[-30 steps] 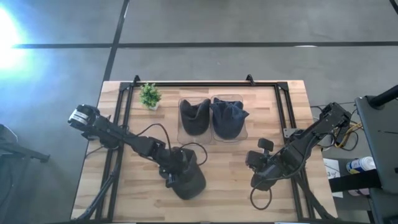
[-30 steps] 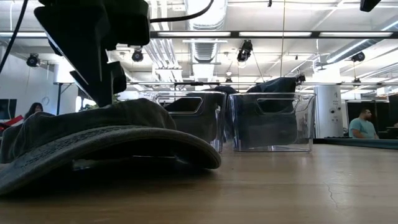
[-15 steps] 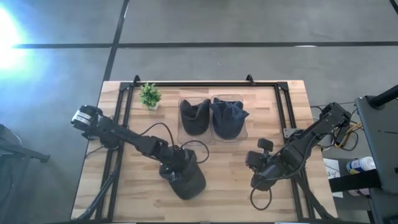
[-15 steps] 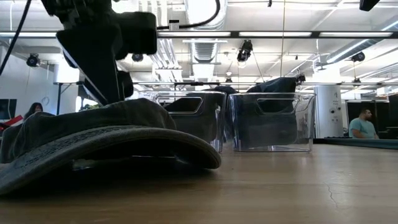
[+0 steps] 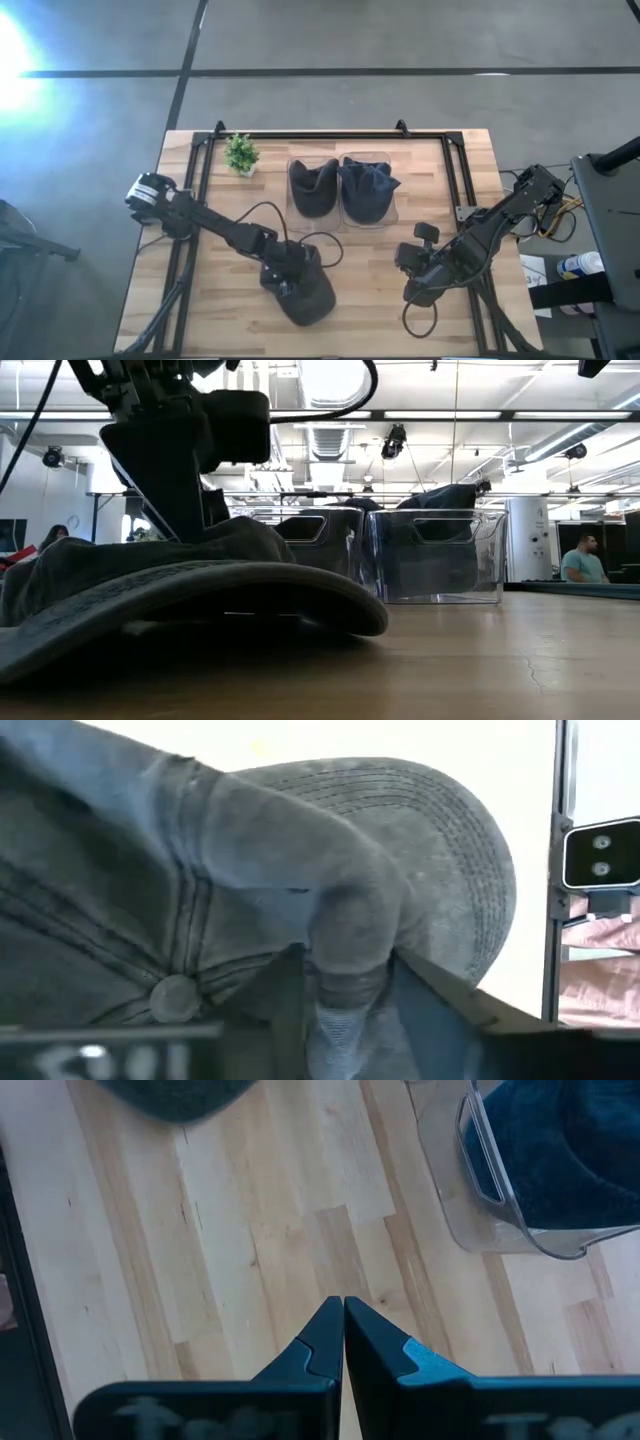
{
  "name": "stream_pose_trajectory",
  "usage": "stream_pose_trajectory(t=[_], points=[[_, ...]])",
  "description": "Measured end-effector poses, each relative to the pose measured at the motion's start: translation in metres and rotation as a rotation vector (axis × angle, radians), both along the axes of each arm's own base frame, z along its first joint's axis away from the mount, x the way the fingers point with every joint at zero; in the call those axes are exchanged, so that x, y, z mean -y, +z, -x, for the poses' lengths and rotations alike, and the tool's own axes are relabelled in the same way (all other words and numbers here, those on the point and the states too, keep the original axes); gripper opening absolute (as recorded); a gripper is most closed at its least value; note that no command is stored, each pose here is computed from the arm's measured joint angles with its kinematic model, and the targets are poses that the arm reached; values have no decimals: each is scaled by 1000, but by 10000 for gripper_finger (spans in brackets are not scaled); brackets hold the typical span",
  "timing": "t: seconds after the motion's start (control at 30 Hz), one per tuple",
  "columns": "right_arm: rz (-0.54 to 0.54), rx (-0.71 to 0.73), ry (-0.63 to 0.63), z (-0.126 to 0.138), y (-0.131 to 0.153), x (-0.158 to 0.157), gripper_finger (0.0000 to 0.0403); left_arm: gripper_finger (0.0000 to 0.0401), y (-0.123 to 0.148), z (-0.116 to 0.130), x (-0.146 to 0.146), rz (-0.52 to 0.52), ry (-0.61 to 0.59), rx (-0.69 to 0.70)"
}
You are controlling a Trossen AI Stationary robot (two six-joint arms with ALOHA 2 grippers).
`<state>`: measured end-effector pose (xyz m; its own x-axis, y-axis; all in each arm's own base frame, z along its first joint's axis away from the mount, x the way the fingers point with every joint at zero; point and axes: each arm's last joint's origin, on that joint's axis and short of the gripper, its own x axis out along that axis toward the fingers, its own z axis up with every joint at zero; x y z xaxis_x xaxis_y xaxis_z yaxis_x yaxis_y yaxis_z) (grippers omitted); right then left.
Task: Pick & Place hat
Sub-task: Put the gray cap into the left transparent bin
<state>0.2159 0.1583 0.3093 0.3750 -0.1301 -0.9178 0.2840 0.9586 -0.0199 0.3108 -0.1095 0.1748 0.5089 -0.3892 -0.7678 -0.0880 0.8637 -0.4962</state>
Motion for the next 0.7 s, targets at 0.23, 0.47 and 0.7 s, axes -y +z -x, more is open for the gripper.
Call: stream_pose_trajectory(t=[0.23, 0.47, 0.7], points=[[2, 1, 0, 0, 0, 0, 8, 12, 5, -3, 0, -7, -16, 24], [2, 0, 0, 0, 0, 0, 9, 5, 13, 0, 0, 92, 30, -29], [5, -2, 6, 0, 0, 0, 9, 3, 62, 9, -1, 142, 9, 40]])
